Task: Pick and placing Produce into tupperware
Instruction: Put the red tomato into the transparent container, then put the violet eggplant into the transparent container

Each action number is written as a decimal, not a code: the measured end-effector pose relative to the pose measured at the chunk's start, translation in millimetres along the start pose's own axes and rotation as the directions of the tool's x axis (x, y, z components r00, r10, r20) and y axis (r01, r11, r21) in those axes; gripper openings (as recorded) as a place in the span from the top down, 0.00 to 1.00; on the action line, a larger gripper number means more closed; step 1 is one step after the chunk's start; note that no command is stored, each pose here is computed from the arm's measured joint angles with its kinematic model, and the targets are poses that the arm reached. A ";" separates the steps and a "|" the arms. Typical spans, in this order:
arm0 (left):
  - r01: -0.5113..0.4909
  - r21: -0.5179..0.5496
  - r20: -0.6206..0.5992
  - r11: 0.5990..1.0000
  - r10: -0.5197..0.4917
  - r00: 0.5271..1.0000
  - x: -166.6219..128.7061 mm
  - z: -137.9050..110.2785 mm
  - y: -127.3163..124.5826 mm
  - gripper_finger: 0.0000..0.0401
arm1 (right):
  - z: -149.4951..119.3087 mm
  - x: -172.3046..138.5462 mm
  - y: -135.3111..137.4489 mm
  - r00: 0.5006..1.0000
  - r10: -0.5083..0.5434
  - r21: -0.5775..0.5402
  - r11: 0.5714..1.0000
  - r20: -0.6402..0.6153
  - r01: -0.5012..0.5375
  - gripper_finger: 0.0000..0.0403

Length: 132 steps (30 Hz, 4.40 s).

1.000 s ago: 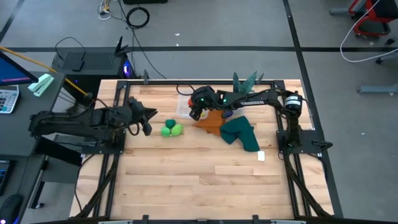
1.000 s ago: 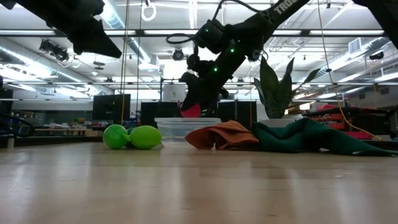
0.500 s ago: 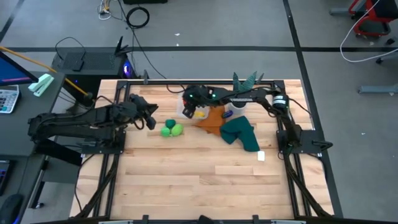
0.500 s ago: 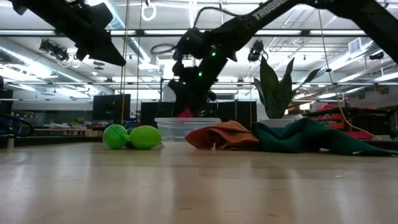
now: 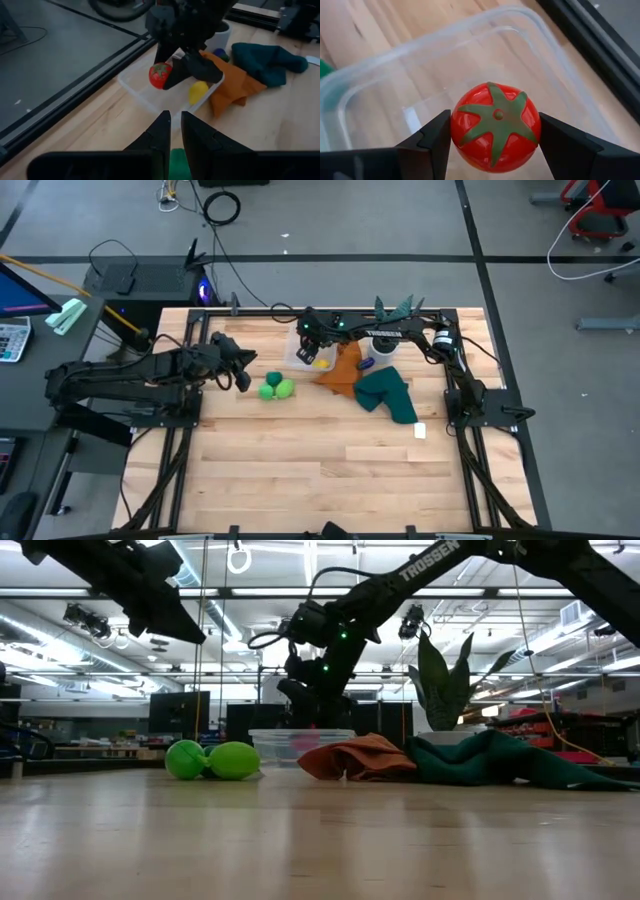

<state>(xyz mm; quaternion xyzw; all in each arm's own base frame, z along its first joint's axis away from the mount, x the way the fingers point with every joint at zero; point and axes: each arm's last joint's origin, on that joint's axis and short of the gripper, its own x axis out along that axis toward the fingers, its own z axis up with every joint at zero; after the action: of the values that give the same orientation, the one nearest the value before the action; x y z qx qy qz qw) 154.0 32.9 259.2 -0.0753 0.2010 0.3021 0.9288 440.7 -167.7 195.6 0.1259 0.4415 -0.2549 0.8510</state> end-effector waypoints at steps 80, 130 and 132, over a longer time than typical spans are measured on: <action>0.033 0.032 0.044 0.999 -0.034 0.998 -0.1 4.9 -1.9 0.90 | -15.3 9.5 -1.5 0.983 0.101 0.064 0.994 -0.154 -0.092 0.33; 0.057 0.078 0.037 0.995 -0.060 0.997 -0.2 4.7 -2.6 0.93 | -63.2 -201.6 73.9 0.961 0.003 -0.213 0.975 -0.275 -0.064 0.36; 0.065 0.078 0.036 0.995 -0.067 0.997 -0.2 4.7 -2.8 0.93 | -70.6 -199.8 80.7 0.957 -0.002 -0.203 0.977 -0.289 -0.060 0.36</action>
<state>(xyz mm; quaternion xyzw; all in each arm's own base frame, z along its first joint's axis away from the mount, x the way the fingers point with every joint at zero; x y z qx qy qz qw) 157.0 31.8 263.6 -0.0402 0.1919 0.2646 0.9442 340.3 -4.5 316.8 0.0776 0.5829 -0.1734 0.7901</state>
